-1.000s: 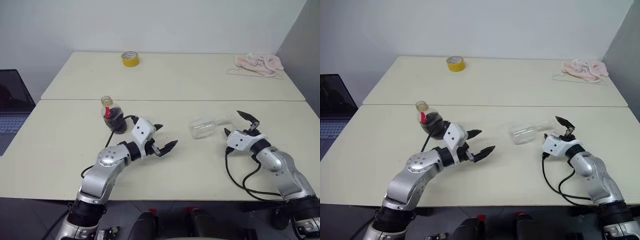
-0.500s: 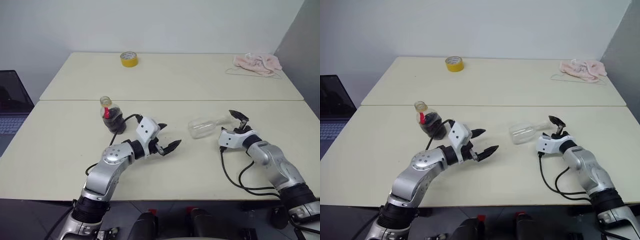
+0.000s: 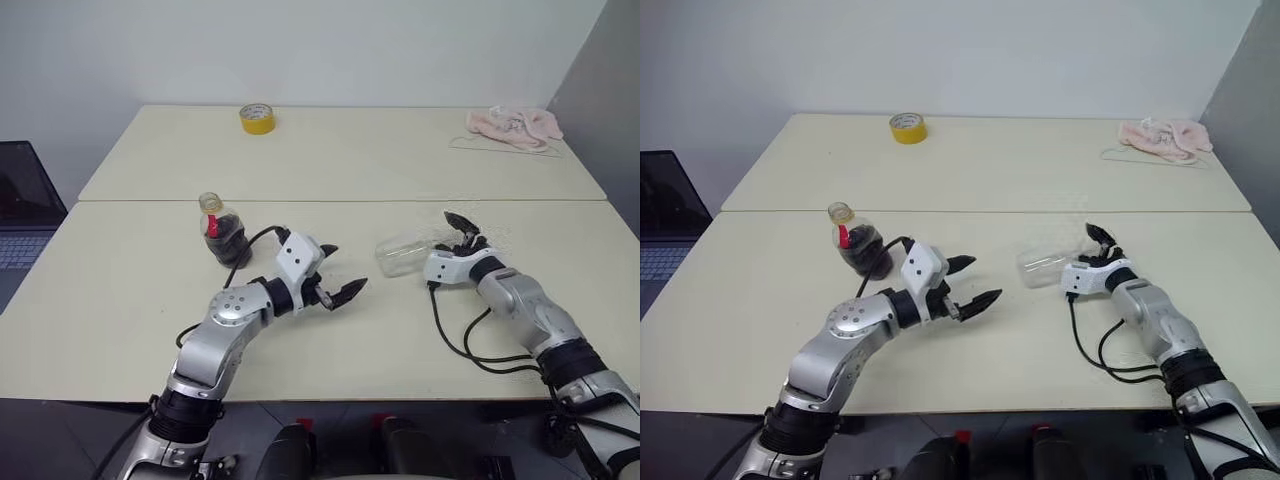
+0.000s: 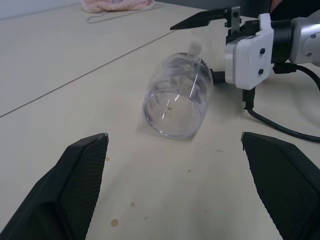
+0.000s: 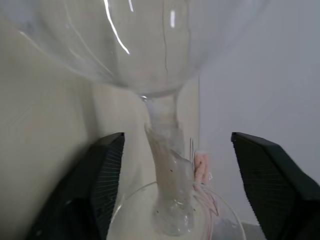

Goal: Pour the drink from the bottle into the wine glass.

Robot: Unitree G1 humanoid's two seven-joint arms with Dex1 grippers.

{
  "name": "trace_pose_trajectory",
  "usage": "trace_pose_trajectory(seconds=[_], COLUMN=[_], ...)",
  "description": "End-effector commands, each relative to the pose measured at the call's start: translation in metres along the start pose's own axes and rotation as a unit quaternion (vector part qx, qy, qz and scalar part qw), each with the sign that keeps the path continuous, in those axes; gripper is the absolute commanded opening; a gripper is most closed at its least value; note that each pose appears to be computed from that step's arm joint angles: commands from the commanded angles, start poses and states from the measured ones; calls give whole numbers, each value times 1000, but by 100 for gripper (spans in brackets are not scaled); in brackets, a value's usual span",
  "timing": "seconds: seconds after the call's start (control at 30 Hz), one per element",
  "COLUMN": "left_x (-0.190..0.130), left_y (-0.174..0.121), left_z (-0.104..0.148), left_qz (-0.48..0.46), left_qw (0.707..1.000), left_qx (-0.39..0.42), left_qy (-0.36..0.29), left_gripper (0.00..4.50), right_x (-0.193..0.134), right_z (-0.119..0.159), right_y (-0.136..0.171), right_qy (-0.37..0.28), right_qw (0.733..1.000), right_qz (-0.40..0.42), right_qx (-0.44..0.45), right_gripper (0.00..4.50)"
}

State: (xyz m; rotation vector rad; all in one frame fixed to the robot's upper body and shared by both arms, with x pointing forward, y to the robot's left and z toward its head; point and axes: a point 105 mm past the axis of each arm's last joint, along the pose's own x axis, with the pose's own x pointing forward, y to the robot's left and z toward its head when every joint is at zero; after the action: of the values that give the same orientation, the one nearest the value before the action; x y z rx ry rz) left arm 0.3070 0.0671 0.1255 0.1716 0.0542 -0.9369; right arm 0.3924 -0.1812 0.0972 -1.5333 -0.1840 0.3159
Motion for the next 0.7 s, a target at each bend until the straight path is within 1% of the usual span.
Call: trace_pose_trajectory(seconds=[0.03, 0.2, 0.23, 0.27, 0.4, 0.5, 0.57, 0.63, 0.7], left_x=[0, -2, -3, -4, -14, -27, -40, -52, -62], left_y=[-1, 2, 2, 3, 6, 8, 5, 0, -5], left_z=[11, 12, 12, 12, 17, 21, 20, 16, 8], left_qz=[-4, 3, 4, 6, 14, 15, 5, -8, -18], left_qw=[1000, 1000, 1000, 1000, 1000, 1000, 1000, 1000, 999], left_qx=[14, 8, 8, 7, -5, -12, -19, -26, -31], left_qy=[-15, -17, -17, -17, -23, -24, -18, -6, 10], left_gripper=[450, 450, 450, 450, 450, 450, 450, 450, 450], right_x=[4, 4, 3, 3, -1, -4, -6, -7, -9], right_z=[5, 6, 7, 7, 6, 6, 11, 22, 36], right_y=[-6, -7, -7, -7, -13, -21, -28, -39, -47], right_qy=[-11, -17, -18, -18, -18, -17, -24, -45, -70], right_qw=[1000, 999, 999, 999, 999, 997, 994, 986, 971], right_qz=[-18, -29, -30, -33, -49, -64, -70, -78, -80], right_qx=[-10, -17, -17, -16, -8, 27, 81, 141, 212], right_gripper=[227, 48, 19, 13, 13, 13, 13, 13, 13])
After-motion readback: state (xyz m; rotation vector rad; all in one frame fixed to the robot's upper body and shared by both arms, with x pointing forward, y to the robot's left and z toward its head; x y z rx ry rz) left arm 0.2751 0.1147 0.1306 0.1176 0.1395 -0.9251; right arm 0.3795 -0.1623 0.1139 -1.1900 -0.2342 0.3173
